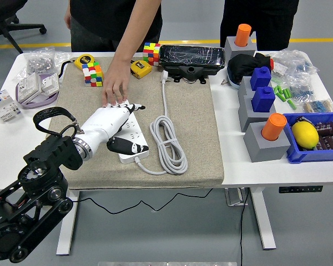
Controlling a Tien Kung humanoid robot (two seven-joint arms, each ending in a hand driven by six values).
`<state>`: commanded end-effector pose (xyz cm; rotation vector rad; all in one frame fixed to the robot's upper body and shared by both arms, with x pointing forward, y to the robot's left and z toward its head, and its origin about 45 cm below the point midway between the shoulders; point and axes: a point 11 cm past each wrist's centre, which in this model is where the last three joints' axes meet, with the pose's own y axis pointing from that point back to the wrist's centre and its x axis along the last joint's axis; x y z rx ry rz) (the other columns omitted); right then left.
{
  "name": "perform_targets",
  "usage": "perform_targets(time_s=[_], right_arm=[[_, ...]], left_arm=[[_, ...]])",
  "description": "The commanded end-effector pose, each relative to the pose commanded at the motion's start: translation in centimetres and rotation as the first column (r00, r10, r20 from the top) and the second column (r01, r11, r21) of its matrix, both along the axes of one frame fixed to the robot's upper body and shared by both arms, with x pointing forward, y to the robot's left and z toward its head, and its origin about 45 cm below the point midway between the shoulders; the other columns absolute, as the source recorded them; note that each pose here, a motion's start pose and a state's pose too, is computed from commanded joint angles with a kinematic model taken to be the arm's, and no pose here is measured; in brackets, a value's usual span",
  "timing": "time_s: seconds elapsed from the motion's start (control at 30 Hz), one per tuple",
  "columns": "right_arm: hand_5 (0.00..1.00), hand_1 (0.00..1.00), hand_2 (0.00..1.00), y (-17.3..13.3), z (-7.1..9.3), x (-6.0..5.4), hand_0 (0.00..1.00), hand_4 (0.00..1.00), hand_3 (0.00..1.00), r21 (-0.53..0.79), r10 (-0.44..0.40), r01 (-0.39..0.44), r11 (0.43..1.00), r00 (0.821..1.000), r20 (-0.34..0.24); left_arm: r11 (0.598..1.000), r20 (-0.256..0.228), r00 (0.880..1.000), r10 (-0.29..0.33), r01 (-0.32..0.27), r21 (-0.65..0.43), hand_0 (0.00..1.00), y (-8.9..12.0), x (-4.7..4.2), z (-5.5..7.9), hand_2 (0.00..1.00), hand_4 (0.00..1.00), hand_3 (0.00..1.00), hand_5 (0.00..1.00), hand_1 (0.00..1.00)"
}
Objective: Pick up the plug,place it near the board,insert it into the board,press the button
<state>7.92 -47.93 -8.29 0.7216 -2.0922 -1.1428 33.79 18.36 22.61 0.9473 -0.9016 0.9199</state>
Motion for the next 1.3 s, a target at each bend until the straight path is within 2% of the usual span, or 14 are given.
perform_targets(time_s=[0.23,0.27,0.43,0.47,0.63,0.67,0.83,0.87,1.0,1.03,1.2,1.23,1.3], right_arm=[[0.939,0.722,0.720,0.0,0.0,-0.2,0.782,0.998,0.750,0.002,-0.002,0.002,1.000,1.000,-0.004],[0.939,0.722,0.719,0.0,-0.1,-0.2,0.779,0.998,0.751,0.002,-0.002,0.002,1.000,1.000,-0.004],[0.939,0.722,0.719,0.1,-0.1,-0.4,0.779,0.998,0.751,0.003,-0.002,0.002,1.000,1.000,-0.007],[0.940,0.722,0.720,0.1,-0.1,-0.5,0.781,0.998,0.751,0.003,-0.003,0.003,1.000,1.000,-0.009],[0.940,0.722,0.720,0.0,-0.2,-0.7,0.781,0.998,0.751,0.004,-0.004,0.004,1.000,1.000,-0.013],[0.940,0.722,0.719,0.0,-0.2,-0.7,0.781,0.998,0.751,0.004,-0.004,0.004,1.000,1.000,-0.013],[0.940,0.722,0.719,0.0,-0.1,-0.6,0.781,0.998,0.751,0.004,-0.004,0.005,1.000,1.000,-0.010],[0.940,0.722,0.719,0.0,-0.1,-0.5,0.781,0.998,0.750,0.003,-0.005,0.005,1.000,1.000,-0.008],[0.940,0.722,0.719,0.1,-0.1,-0.4,0.781,0.998,0.750,0.004,-0.004,0.004,1.000,1.000,-0.007],[0.940,0.722,0.719,0.1,-0.1,-0.5,0.781,0.998,0.749,0.005,-0.004,0.004,1.000,1.000,-0.007],[0.940,0.722,0.719,0.1,-0.1,-0.3,0.781,0.998,0.749,0.004,-0.006,0.006,1.000,1.000,-0.005],[0.939,0.722,0.719,0.1,-0.1,-0.3,0.780,0.998,0.751,0.004,-0.006,0.006,1.000,1.000,-0.004],[0.939,0.722,0.719,0.1,-0.1,-0.2,0.780,0.998,0.751,0.004,-0.005,0.005,1.000,1.000,-0.002]], left_arm=[[1.000,-0.015,1.000,0.005,-0.005,0.013,0.998,0.3,-0.25,-0.4,0.998,0.998,0.996,0.588,0.998],[1.000,-0.016,1.000,0.006,-0.005,0.019,0.990,0.3,-0.29,-0.4,0.936,0.998,0.973,0.580,0.964],[0.999,-0.053,0.999,0.008,-0.005,0.051,0.990,0.7,-0.74,-1.4,0.936,0.998,0.973,0.580,0.964],[0.998,-0.058,0.998,0.006,-0.002,0.057,0.471,0.8,-0.89,-1.6,0.545,0.998,0.952,0.365,0.565],[0.997,-0.070,0.998,0.005,0.000,0.076,0.471,0.9,-1.28,-1.9,0.545,0.998,0.952,0.365,0.565],[0.997,-0.071,0.997,0.004,0.001,0.080,0.250,0.9,-1.31,-1.9,0.264,0.819,0.911,0.202,0.159],[0.994,-0.082,0.997,-0.001,0.010,0.107,0.250,0.9,-1.39,-2.0,0.264,0.819,0.911,0.202,0.159],[0.993,-0.094,0.996,-0.003,0.015,0.121,0.178,0.9,-1.39,-2.2,0.164,0.630,0.876,0.002,0.044],[0.988,-0.129,0.992,-0.009,0.029,0.152,0.178,1.1,-1.32,-3.1,0.164,0.630,0.876,0.002,0.044],[0.987,-0.133,0.991,-0.009,0.031,0.158,0.173,1.2,-1.27,-3.2,0.124,0.493,0.867,0.002,0.007],[0.981,-0.152,0.988,-0.003,0.032,0.191,0.173,1.6,-0.95,-4.1,0.124,0.493,0.867,0.002,0.007],[0.980,-0.156,0.988,-0.001,0.032,0.196,0.178,1.7,-0.91,-4.2,0.110,0.417,0.859,0.002,0.002],[0.978,-0.158,0.987,0.005,0.029,0.208,0.178,1.8,-0.82,-4.4,0.110,0.417,0.859,0.002,0.002]])
